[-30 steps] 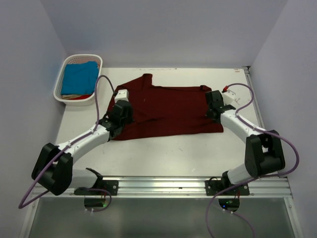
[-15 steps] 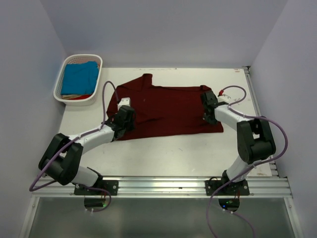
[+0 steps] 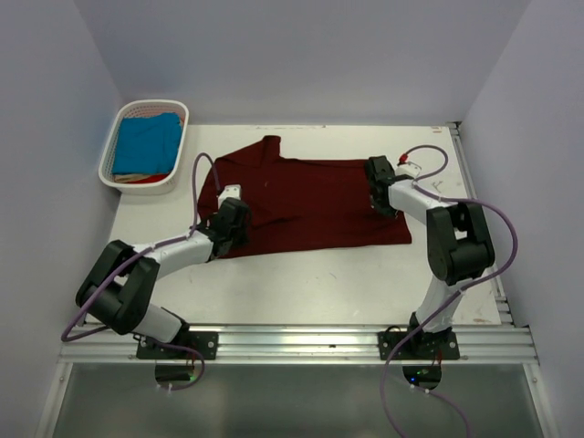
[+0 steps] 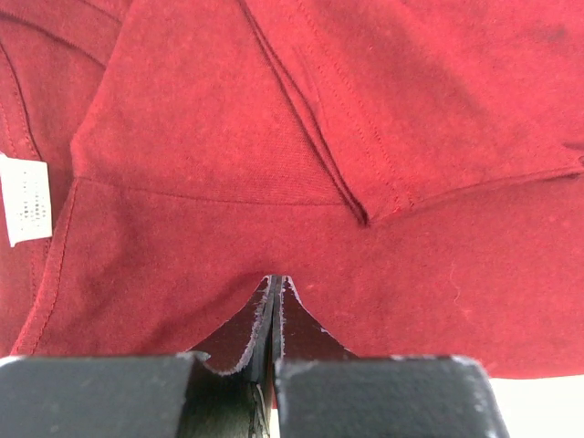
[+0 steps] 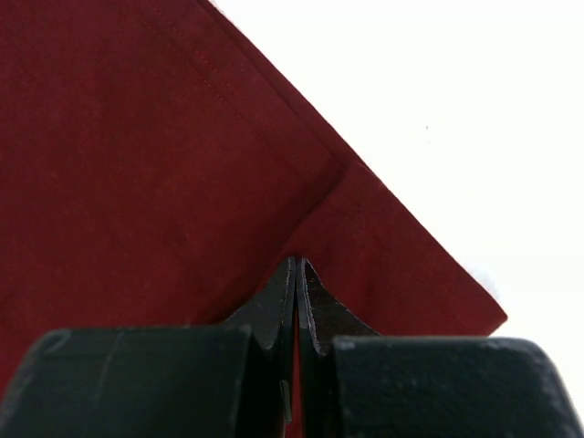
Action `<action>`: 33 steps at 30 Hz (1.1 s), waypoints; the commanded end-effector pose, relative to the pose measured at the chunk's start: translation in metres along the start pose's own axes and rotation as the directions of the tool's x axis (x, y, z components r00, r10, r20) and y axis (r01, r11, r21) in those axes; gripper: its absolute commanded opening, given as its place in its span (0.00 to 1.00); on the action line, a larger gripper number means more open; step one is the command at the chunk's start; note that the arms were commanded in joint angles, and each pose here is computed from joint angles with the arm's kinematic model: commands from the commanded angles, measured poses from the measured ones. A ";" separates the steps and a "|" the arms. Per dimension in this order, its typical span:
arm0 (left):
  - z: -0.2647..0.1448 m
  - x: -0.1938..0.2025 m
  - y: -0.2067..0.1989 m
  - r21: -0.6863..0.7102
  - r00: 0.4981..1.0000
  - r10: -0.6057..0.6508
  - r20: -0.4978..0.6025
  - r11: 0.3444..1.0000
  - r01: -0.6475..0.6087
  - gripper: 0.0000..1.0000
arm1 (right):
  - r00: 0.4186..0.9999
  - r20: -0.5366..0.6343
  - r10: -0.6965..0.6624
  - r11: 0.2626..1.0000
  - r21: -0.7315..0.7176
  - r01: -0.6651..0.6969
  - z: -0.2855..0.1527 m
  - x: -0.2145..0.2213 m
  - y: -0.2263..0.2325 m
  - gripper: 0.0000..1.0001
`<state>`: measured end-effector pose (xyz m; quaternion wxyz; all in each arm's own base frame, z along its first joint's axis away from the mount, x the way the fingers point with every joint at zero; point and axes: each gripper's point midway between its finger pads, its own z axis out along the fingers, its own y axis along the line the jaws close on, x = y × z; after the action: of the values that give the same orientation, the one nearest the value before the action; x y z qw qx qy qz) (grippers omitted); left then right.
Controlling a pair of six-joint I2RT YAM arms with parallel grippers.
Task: Fold and stack the t-shirts
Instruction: Fold the flattened tshirt in 1/3 of the way
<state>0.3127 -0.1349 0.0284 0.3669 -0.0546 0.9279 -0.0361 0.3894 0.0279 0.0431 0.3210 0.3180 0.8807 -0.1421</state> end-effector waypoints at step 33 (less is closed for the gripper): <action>0.034 -0.065 -0.058 0.149 0.972 -0.234 -0.003 0.961 0.232 0.40 | 0.993 0.105 0.047 0.981 -0.192 -0.026 -0.055 -0.034 -0.009 0.00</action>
<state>0.3782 -0.1831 0.0474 0.3789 -0.1125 0.9076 -0.1417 0.3785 0.0316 0.0880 0.3753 0.2967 0.8744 -0.0810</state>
